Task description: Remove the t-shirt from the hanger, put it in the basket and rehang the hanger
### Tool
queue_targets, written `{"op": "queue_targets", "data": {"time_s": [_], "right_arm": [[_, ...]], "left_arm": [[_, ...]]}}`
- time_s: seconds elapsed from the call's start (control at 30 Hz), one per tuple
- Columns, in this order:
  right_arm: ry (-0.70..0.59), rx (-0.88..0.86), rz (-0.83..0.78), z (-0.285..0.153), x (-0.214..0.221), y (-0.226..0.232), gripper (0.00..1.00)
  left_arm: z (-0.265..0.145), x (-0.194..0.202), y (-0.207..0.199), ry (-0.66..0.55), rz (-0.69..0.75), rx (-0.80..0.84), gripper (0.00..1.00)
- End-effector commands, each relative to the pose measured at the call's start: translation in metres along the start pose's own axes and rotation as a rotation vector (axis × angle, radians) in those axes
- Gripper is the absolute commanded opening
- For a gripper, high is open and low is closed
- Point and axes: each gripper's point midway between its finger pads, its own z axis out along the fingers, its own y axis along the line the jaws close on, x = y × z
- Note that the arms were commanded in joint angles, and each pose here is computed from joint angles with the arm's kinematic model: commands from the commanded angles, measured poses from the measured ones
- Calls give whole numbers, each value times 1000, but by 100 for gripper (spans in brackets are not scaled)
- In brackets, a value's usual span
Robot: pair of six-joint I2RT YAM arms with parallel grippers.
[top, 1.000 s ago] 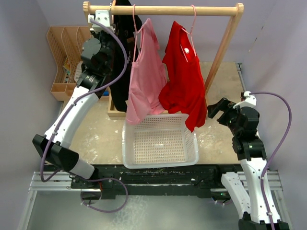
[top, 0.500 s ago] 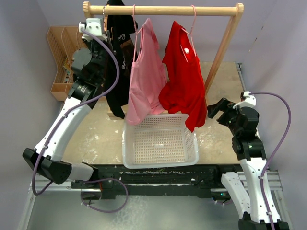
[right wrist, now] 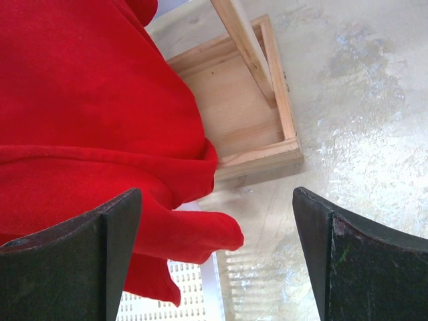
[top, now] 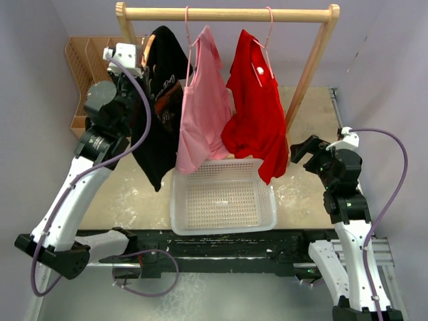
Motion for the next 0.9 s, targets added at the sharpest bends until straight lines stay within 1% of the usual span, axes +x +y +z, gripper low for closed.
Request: {"op": "queue_targets", "data": {"time_s": [0.0, 0.27, 0.47, 0.63, 0.77, 0.87], "right_arm": [[-62, -20, 1, 4, -14, 5, 96], [-110, -60, -14, 3, -30, 15, 94], [-153, -137, -50, -3, -57, 38, 91], [-194, -186, -100, -11, -85, 56, 90], [-241, -221, -122, -21, -111, 72, 88], [-263, -250, -130, -27, -124, 83, 88]], "left_arm": [[-37, -49, 9, -100, -62, 34, 0], [-82, -67, 17, -93, -92, 75, 0], [-123, -91, 20, -121, -145, 130, 0], [-155, -112, 30, -154, -169, 140, 0], [-172, -112, 33, -131, -179, 154, 0], [-180, -104, 32, -90, -182, 167, 0]]}}
